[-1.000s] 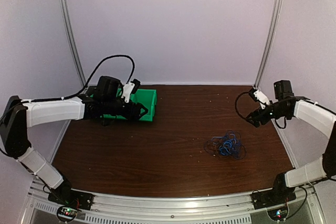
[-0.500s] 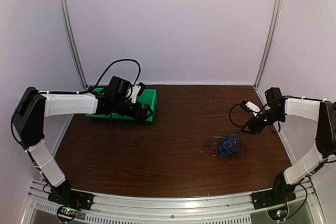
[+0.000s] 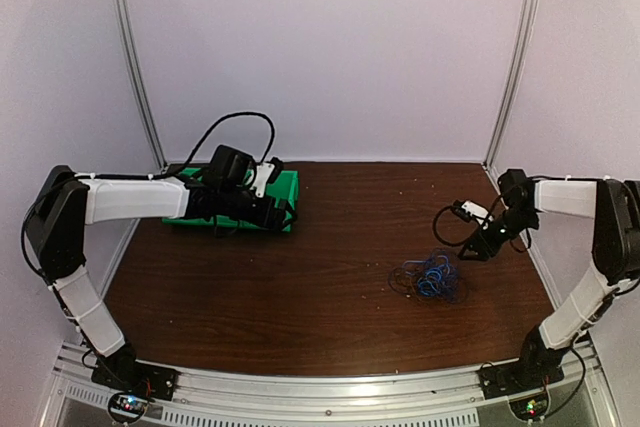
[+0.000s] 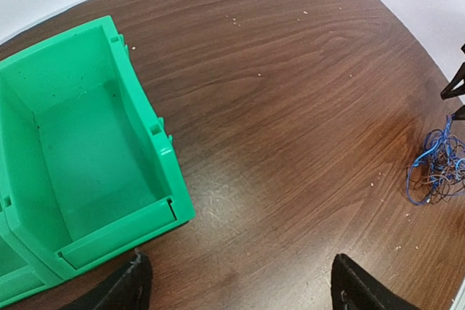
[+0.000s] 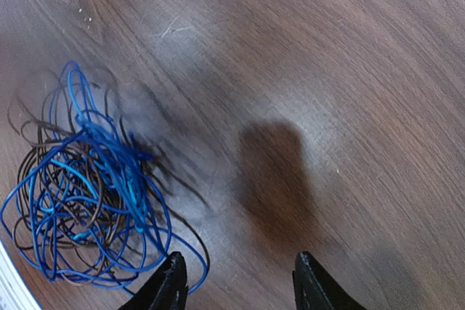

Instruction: Untangle the cables

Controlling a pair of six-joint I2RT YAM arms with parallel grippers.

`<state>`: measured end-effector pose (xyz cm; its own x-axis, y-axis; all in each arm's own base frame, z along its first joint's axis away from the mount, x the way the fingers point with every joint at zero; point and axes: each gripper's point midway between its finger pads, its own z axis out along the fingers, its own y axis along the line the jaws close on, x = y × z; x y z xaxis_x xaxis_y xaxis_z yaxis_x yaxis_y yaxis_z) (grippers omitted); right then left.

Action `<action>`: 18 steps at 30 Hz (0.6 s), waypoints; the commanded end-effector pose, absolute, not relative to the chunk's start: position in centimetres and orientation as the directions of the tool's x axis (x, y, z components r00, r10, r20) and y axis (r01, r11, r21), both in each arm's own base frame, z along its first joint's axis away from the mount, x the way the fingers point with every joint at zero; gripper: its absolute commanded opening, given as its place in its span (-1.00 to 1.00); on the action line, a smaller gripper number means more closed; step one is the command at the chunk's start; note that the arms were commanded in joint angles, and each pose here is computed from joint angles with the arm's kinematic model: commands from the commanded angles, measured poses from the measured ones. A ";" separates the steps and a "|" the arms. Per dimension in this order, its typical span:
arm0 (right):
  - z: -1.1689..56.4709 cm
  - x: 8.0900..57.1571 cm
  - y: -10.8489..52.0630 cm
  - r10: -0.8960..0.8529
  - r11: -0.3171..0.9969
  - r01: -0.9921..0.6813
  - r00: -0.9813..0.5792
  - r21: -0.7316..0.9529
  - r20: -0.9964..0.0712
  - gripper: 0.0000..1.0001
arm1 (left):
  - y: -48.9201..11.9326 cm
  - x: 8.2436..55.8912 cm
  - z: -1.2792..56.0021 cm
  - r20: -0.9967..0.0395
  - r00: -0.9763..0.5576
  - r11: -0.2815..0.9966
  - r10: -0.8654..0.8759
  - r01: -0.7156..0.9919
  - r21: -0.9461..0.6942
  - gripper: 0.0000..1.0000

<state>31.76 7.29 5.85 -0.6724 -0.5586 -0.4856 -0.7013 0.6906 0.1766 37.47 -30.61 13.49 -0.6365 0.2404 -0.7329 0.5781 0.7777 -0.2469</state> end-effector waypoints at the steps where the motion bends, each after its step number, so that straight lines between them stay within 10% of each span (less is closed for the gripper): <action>1: 7.4 30.1 5.7 -0.675 0.638 -0.768 -0.596 0.063 -0.434 0.03 | -33.3 36.0 16.5 -0.796 -0.532 0.639 0.288 0.726 -0.254 0.66; 18: 7.9 30.2 9.5 -0.641 0.530 -0.818 -0.558 0.222 -0.527 -0.07 | -36.8 30.6 18.8 -0.847 -0.399 0.461 0.352 0.861 -0.215 0.66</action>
